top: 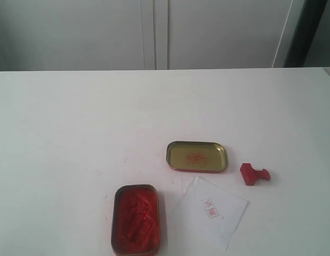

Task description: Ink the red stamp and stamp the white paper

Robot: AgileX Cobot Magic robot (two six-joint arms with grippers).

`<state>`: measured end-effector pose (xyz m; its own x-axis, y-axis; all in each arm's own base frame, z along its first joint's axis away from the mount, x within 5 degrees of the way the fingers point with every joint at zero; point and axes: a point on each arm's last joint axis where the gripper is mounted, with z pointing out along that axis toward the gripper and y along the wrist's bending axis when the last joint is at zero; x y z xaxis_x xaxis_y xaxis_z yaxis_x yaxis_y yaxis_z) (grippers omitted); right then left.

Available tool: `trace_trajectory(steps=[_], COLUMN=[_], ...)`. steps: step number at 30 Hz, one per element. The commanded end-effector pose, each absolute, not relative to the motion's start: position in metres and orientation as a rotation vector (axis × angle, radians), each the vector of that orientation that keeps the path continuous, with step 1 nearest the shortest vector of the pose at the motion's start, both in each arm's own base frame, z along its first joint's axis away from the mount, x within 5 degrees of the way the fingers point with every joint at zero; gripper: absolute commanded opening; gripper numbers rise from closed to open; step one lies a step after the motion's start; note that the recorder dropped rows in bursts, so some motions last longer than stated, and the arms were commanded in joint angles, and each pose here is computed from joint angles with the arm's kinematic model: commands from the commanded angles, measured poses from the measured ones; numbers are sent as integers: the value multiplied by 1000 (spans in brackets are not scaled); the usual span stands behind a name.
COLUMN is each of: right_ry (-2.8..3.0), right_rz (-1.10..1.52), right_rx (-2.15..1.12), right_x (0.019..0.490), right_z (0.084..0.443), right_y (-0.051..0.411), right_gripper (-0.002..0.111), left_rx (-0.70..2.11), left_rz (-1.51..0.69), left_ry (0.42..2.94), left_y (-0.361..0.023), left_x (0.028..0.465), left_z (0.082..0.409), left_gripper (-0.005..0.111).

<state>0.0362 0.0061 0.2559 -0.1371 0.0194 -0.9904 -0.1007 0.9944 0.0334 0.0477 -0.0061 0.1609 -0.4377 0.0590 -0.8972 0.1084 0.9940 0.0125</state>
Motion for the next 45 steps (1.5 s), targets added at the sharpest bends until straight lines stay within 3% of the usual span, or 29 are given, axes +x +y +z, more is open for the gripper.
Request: trace_trajectory(steps=[1,16,45], right_ry=[1732,1845,1821], right_rz=[46,32,21], right_rx=[-87,-97,-102], right_x=[42,53,53], right_z=[237,180,182], right_y=[4,4,4], right_gripper=[0,0,0], left_rx=[116,116,116], left_rz=[-58,-58,-58], left_ry=[2048,2048,2048], left_y=[-6,-6,-6], left_x=[47,47,47], left_z=[157,157,157], left_gripper=[0,0,0])
